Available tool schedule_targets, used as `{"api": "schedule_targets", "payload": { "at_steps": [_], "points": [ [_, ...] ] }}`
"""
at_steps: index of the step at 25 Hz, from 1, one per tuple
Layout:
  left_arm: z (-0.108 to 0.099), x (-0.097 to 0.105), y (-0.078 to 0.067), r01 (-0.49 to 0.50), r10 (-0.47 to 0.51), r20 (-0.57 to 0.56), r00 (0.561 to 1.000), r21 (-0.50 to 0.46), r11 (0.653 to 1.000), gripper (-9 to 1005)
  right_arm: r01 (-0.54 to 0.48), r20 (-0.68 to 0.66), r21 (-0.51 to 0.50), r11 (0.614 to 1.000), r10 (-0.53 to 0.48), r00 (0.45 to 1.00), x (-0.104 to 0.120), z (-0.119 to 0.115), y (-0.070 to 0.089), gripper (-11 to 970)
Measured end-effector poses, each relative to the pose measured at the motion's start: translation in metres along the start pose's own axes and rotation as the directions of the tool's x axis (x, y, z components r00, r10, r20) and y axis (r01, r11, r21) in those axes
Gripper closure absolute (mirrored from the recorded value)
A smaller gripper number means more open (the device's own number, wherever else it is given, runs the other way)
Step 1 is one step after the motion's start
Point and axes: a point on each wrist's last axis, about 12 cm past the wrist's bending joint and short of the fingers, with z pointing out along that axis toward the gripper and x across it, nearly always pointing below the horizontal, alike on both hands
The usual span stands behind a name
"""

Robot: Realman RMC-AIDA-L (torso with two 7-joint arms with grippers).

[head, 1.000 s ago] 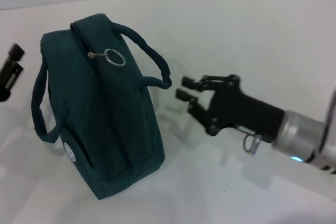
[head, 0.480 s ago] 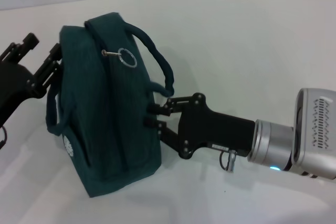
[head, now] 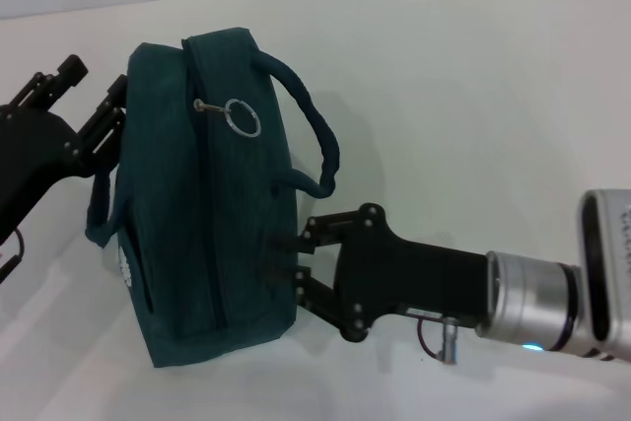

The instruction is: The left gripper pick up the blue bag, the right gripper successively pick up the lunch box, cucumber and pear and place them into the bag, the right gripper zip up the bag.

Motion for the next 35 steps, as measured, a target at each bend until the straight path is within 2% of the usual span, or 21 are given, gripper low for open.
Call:
{"api": "schedule_targets", "payload": {
  "at_steps": [5,10,13,15,18,23,29,32,35],
  "points": [
    [-0.013,0.000,0.003,0.010,-0.009,0.024,1.000,-0.045,0.999,342,-0.004,0.067,0.005,1.000,0.003,0.998,-0.006,-0.020,0.001,771],
    [-0.041,-0.015,0.007,0.008,0.003,0.134,0.991,-0.085,0.996,341,-0.007,0.174,0.091,0.996,-0.009,0.985,-0.019,-0.037,-0.007,770],
    [-0.057,-0.024,0.008,0.070,-0.061,0.172,0.983,-0.048,0.996,339,-0.060,0.178,0.088,0.994,0.043,0.983,-0.024,-0.032,-0.022,769],
    [-0.066,-0.027,0.007,0.146,-0.145,0.153,0.978,0.004,0.989,339,-0.088,0.162,0.079,0.993,0.075,0.984,-0.026,-0.027,-0.032,769],
    [-0.076,-0.028,0.003,0.199,-0.206,0.132,0.970,0.058,0.978,338,-0.100,0.125,0.081,0.992,0.090,0.988,-0.028,-0.016,-0.047,768],
    [-0.102,-0.037,-0.007,0.297,-0.312,0.085,0.946,0.151,0.943,336,-0.095,0.062,0.038,0.995,0.092,0.994,-0.031,0.007,-0.063,615],
    [-0.105,-0.027,-0.026,0.326,-0.336,0.020,0.942,0.201,0.924,334,-0.079,0.052,0.018,0.997,0.078,0.996,-0.034,0.017,-0.069,343],
    [-0.100,-0.020,-0.036,0.333,-0.338,-0.020,0.941,0.234,0.913,284,-0.073,0.055,0.028,0.997,0.071,0.996,-0.036,0.021,-0.072,343],
    [-0.097,-0.014,-0.042,0.294,-0.299,-0.019,0.954,0.239,0.925,234,-0.072,0.061,0.036,0.997,0.069,0.996,-0.037,0.023,-0.073,342]
  ]
}}
